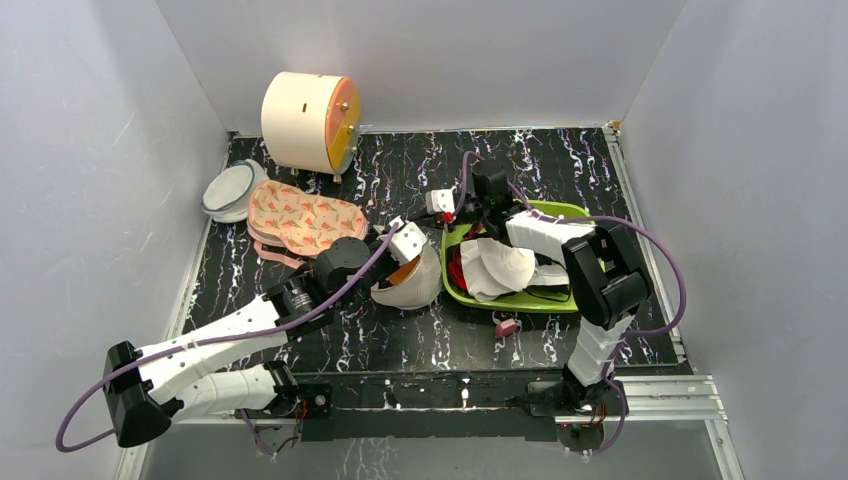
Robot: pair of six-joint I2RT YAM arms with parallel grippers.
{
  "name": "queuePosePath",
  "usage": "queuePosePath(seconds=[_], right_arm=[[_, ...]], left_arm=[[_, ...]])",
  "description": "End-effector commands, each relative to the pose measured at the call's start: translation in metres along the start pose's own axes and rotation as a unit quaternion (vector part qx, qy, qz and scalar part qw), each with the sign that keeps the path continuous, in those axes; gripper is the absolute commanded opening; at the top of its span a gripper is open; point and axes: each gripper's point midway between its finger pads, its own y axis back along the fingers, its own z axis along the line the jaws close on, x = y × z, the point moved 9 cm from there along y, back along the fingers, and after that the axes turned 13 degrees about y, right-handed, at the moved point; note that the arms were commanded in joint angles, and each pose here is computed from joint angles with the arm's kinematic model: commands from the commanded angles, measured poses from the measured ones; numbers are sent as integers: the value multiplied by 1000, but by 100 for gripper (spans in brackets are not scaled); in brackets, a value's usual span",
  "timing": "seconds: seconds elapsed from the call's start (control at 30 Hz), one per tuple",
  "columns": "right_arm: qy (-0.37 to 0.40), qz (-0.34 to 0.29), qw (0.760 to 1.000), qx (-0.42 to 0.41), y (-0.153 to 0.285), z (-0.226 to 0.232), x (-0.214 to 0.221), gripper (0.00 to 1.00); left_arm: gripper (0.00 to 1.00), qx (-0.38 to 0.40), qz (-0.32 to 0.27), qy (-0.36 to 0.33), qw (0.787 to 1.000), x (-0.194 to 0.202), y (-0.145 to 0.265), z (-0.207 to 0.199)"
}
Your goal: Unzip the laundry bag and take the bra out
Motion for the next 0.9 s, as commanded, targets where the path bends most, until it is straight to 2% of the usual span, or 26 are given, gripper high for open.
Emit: queuePosePath(seconds=[0.0, 0.07, 0.17, 0.3, 0.37, 0.43, 0.5, 0.57, 0.6, 0.67, 0.7, 0.73, 0.77, 0.87], right_arm=[[7, 56, 998, 40, 13, -11, 14, 0], [1, 67, 996, 66, 18, -9, 10, 11], [-11, 89, 987, 131, 31, -10, -4, 33], [-59, 126, 967, 215, 54, -15, -33, 51], [-96, 143, 955, 240, 64, -13, -47, 64], [-137, 154, 941, 270, 75, -6, -60, 84], [-190, 153, 920, 306, 83, 4, -74, 97], [-254, 162, 887, 349, 91, 14, -84, 98], [-309, 169, 859, 372, 94, 20, -89, 98], [-371, 180, 813, 412, 102, 20, -101, 98], [-404, 182, 786, 431, 105, 19, -107, 98], [-447, 181, 745, 461, 109, 15, -113, 98], [-490, 184, 709, 473, 110, 15, -118, 98], [-589, 175, 659, 434, 102, 20, -133, 98]], left_arm=[[0, 1, -74, 24, 997, -29, 13, 3], [0, -10, -74, 25, 997, -27, 13, 4], [0, -36, -74, 27, 996, -26, 12, 7], [0, -61, -66, 32, 995, -24, 8, 9], [0, -67, -58, 33, 996, -22, 5, 9], [0, -74, -52, 34, 995, -21, 3, 9], [0, -80, -47, 34, 995, -20, 1, 9], [0, -87, -47, 33, 995, -20, 1, 9], [0, -90, -46, 32, 994, -19, 0, 10], [0, -97, -47, 30, 994, -18, 0, 11], [0, -101, -45, 29, 993, -17, -1, 11], [0, -103, -44, 29, 993, -16, -1, 11], [0, -106, -43, 28, 993, -16, -2, 11], [0, -107, -35, 27, 993, -14, -4, 10]])
